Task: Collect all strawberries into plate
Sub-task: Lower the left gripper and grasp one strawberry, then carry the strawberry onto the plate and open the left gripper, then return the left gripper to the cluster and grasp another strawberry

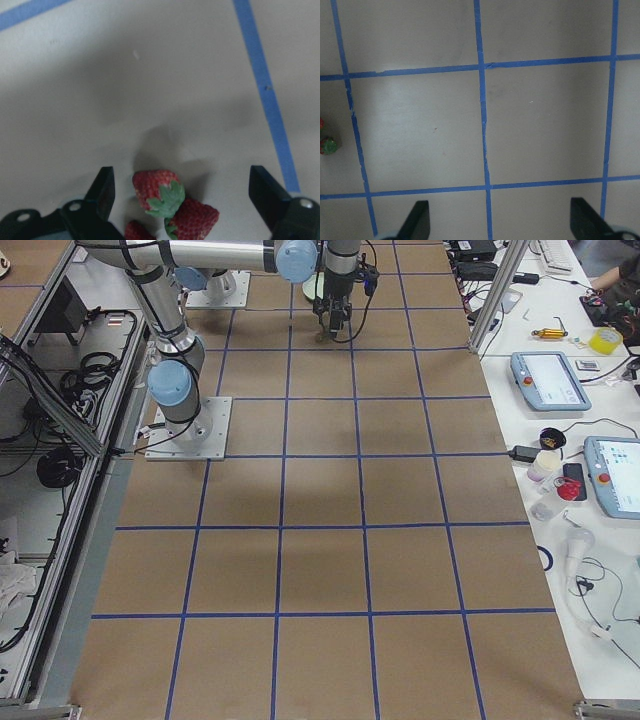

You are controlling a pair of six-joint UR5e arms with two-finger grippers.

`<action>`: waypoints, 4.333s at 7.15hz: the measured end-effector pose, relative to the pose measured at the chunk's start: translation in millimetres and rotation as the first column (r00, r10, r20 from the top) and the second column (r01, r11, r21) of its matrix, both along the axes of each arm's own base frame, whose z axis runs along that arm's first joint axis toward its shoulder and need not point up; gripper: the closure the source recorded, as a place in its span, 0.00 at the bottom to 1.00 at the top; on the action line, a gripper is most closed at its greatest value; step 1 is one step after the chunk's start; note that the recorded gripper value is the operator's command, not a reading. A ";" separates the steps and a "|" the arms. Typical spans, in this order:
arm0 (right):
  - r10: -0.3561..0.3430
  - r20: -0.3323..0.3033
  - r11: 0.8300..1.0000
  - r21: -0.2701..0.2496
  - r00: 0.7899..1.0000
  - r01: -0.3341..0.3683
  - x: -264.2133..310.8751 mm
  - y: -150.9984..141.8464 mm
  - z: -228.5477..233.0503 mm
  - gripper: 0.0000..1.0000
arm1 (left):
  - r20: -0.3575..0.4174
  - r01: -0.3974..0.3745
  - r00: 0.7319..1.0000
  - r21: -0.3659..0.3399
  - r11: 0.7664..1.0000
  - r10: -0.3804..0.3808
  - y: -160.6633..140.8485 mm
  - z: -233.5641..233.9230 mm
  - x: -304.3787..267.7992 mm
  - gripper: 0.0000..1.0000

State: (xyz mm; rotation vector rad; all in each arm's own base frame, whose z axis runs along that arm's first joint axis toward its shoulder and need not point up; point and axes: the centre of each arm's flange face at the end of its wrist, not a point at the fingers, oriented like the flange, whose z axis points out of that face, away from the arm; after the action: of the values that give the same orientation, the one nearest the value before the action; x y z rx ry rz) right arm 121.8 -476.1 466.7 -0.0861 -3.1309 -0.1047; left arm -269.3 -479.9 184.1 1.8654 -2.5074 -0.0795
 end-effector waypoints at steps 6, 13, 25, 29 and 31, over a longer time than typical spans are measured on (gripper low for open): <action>0.004 -0.003 1.000 0.000 1.000 -0.004 -0.3 0.0 0.0 0.00 | -0.016 -0.006 1.000 0.043 0.999 0.007 4.1 -9.1 2.3 0.33; 0.004 -0.001 1.000 0.001 1.000 -0.004 -0.2 0.1 -0.6 0.00 | -0.021 0.092 0.996 0.010 0.996 -0.092 -10.6 9.9 14.4 0.91; 0.004 -0.001 1.000 0.001 1.000 -0.004 -0.2 0.2 -0.7 0.00 | -0.072 0.429 0.903 0.184 0.885 -0.423 -26.4 24.1 177.7 0.00; 0.004 -0.003 1.000 0.002 1.000 -0.004 -0.3 0.2 -0.8 0.00 | -0.124 0.276 0.957 0.121 0.954 -0.261 -25.0 36.4 73.6 0.00; 0.004 -0.003 1.000 0.002 1.000 -0.004 -0.3 0.0 -1.0 0.00 | -0.114 0.363 0.927 0.034 0.931 -0.357 -30.4 19.7 20.8 0.00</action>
State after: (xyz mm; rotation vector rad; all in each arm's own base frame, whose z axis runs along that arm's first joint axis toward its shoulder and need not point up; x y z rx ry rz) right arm 121.4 -476.0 465.7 -0.0794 -3.1279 -0.1077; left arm -248.5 -510.3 203.8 1.3490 -2.7619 -0.2465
